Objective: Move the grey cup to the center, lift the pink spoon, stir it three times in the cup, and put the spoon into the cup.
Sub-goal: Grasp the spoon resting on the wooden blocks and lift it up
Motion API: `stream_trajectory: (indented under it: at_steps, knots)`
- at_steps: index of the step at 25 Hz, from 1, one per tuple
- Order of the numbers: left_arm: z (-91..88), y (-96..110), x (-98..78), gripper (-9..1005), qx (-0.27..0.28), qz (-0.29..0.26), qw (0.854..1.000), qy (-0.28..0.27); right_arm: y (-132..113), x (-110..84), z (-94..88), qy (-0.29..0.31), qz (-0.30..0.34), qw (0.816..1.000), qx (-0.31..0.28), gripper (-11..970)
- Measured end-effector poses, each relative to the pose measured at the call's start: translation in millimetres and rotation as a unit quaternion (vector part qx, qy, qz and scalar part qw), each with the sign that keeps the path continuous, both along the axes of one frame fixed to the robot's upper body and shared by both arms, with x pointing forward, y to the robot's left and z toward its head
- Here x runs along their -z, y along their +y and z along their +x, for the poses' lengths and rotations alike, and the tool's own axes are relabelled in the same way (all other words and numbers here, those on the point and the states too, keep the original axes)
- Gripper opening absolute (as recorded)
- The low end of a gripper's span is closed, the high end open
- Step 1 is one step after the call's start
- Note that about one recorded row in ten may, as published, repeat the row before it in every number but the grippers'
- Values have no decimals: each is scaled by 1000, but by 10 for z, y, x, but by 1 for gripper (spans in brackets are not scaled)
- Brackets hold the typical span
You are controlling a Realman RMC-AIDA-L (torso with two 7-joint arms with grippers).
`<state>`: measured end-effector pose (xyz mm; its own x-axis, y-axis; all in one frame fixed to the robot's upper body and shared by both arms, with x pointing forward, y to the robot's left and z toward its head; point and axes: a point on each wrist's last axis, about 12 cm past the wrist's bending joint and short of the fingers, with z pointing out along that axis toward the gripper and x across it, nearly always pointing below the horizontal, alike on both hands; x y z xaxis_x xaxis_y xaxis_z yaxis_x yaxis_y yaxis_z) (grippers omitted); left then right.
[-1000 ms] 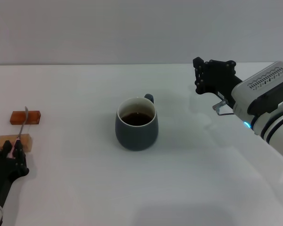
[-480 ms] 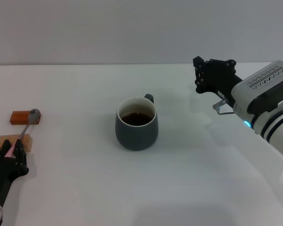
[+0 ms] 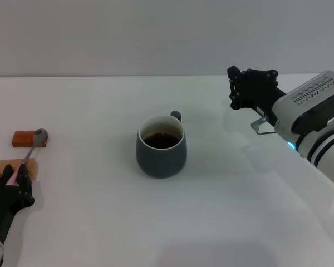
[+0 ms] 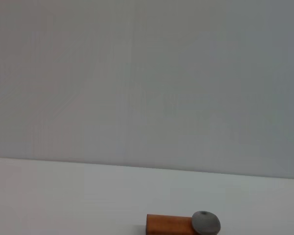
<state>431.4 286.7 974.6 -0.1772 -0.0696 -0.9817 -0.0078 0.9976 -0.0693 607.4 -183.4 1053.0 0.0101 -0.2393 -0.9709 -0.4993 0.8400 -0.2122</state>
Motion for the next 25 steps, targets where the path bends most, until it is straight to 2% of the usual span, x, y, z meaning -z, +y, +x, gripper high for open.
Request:
stream_trajectory:
  at_steps: [25]
  knots:
    - [-42, -1, 23, 250, 0, -5, 1000, 6, 9, -3, -1, 0, 1, 1000, -1, -1]
